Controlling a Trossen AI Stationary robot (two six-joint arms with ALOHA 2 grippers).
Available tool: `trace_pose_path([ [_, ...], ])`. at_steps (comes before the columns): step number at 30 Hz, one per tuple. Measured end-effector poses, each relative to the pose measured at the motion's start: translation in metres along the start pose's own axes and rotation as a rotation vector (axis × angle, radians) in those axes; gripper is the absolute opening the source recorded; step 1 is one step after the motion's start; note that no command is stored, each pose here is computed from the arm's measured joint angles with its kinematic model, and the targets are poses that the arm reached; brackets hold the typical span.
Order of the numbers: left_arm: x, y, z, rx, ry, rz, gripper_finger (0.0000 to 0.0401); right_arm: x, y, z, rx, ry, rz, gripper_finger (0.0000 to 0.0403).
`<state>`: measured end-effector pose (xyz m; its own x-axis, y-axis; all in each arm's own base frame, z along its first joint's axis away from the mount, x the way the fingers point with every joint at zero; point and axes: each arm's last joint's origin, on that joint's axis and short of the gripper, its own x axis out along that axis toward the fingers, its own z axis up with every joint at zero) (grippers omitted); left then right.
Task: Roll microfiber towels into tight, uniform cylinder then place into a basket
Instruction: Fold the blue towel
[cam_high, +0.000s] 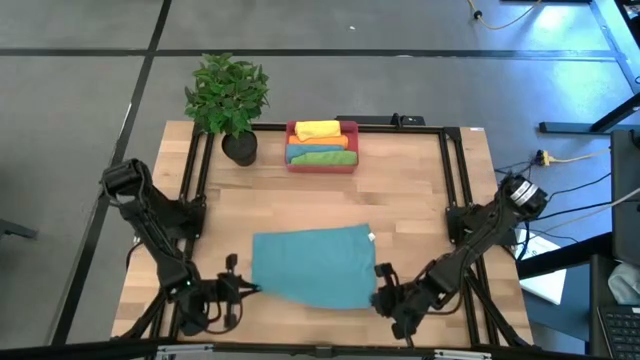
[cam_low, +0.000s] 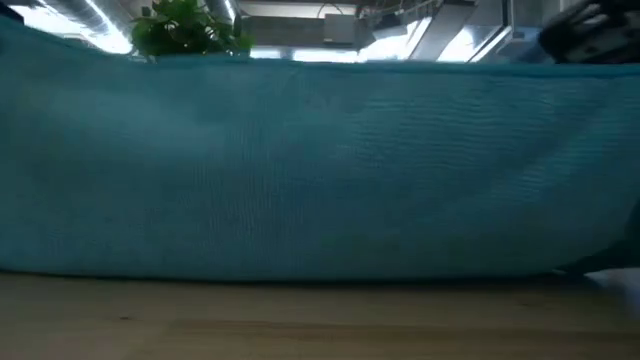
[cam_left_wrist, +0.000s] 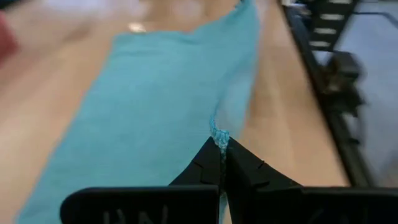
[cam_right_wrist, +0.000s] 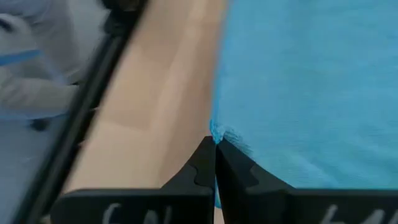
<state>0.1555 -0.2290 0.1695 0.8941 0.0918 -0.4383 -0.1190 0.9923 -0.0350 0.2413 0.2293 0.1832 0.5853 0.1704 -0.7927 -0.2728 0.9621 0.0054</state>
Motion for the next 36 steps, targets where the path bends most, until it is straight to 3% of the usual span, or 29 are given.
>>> trace_pose_path([
  [7, -0.011, 0.021, 0.002, 0.014, -0.074, 0.166, 0.0000, -0.018, -0.035, 0.008, -0.009, -0.009, -0.283, 0.0003],
  [12, -0.008, 0.046, -0.001, -0.026, 0.014, 0.289, 0.0000, -0.016, -0.074, 0.003, 0.062, 0.093, -0.408, 0.0002],
  [16, 0.003, 0.064, -0.013, -0.089, 0.125, 0.348, 0.0000, -0.002, -0.102, -0.009, 0.134, 0.151, -0.414, 0.0002],
  [21, 0.017, 0.082, -0.031, -0.145, 0.149, 0.371, 0.0000, 0.011, -0.129, -0.028, 0.212, 0.182, -0.434, 0.0002],
  [31, 0.036, 0.104, -0.038, -0.158, 0.221, 0.396, 0.0002, 0.015, -0.146, -0.035, 0.245, 0.189, -0.452, 0.0018],
  [36, 0.043, 0.111, -0.036, -0.163, 0.276, 0.407, 0.0028, 0.015, -0.153, -0.034, 0.263, 0.175, -0.494, 0.0033],
])
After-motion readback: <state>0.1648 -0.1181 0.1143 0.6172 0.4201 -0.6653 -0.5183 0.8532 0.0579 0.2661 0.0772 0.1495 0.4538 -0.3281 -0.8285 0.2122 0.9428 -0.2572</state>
